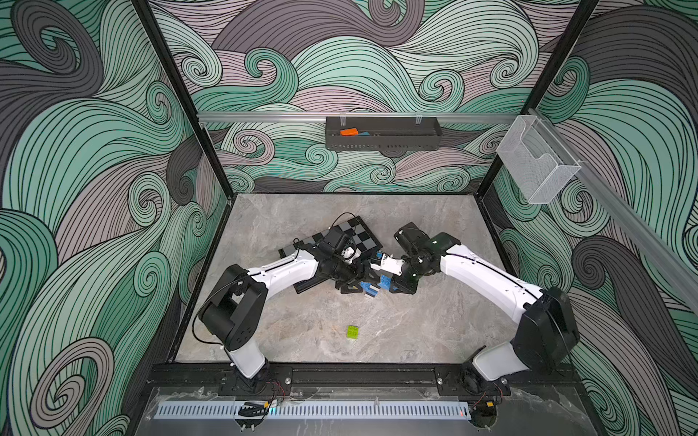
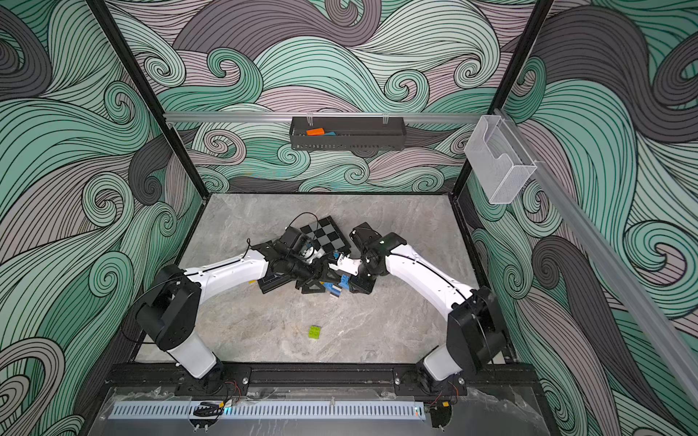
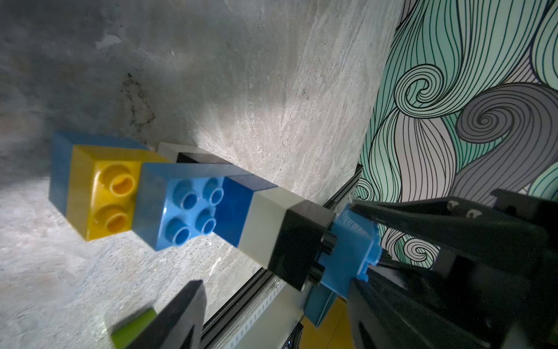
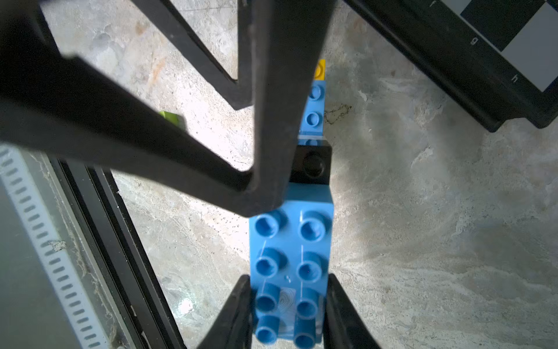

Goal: Assemble a giraffe with lego
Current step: Assemble the lego brick with the lego brick.

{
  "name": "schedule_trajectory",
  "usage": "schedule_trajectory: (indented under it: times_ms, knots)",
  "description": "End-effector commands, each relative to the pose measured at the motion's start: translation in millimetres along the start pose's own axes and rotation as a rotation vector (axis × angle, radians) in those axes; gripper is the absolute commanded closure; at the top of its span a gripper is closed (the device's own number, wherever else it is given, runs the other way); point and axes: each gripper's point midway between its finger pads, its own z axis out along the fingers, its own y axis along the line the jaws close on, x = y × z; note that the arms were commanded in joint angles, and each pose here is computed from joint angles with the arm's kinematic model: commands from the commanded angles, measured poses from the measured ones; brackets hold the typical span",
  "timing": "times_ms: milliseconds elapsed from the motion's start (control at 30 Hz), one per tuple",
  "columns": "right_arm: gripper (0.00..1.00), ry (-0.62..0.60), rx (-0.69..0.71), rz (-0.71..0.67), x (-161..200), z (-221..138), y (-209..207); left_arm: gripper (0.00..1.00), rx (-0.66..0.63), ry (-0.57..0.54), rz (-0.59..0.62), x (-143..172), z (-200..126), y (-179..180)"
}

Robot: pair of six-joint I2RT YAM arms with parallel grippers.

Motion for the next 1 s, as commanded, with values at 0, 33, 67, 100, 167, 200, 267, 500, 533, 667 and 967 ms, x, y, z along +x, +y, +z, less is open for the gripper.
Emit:
schedule_trajectory:
  times_ms: [0, 33, 67, 100, 167, 200, 267, 500, 533, 667, 967]
  knots:
    - [0.81, -0.091, -0.053, 0.012, -17.2, 2.1, 11.2, 0.22, 0.003, -0.022, -0.011, -1.8, 4.2, 1.0]
    - [0.81, -0.094, -0.056, 0.015, -17.9, 2.7, 11.4, 0.22, 0.008, -0.024, -0.010, -1.8, 4.0, -0.3]
    - [0.81, -0.096, -0.057, 0.017, -18.5, 3.2, 11.4, 0.22, 0.010, -0.028, -0.010, -2.8, 3.4, -1.0]
    - [0.81, -0.099, -0.053, 0.020, -19.7, 3.1, 10.3, 0.22, 0.014, -0.032, -0.007, -3.2, 2.3, -2.9]
    - [0.81, -0.108, -0.049, 0.024, -22.3, 1.9, 9.0, 0.22, 0.014, -0.038, -0.003, -4.7, 1.5, -4.6]
    - [0.81, -0.110, -0.047, 0.025, -23.6, 1.6, 8.3, 0.22, 0.013, -0.037, -0.003, -5.0, 1.7, -4.6]
    - [0.81, -0.113, -0.044, 0.030, -26.3, 1.2, 6.5, 0.22, 0.011, -0.037, -0.002, -5.5, 2.0, -4.3]
    - [0.81, -0.121, -0.036, 0.037, -31.5, -1.5, 3.2, 0.22, -0.001, -0.058, -0.015, -9.4, -0.7, -0.4]
    - [0.80, -0.122, -0.034, 0.035, -33.1, -1.9, 2.8, 0.22, -0.003, -0.065, -0.022, -10.9, -1.8, 0.8]
    - [0.77, -0.134, -0.025, 0.034, -39.5, -5.5, -0.8, 0.22, -0.004, -0.089, -0.047, -18.0, -7.1, 5.6]
    - [0.58, -0.180, 0.000, 0.043, -54.5, -12.9, -8.0, 0.22, -0.006, -0.119, -0.076, -28.6, -19.9, 14.2]
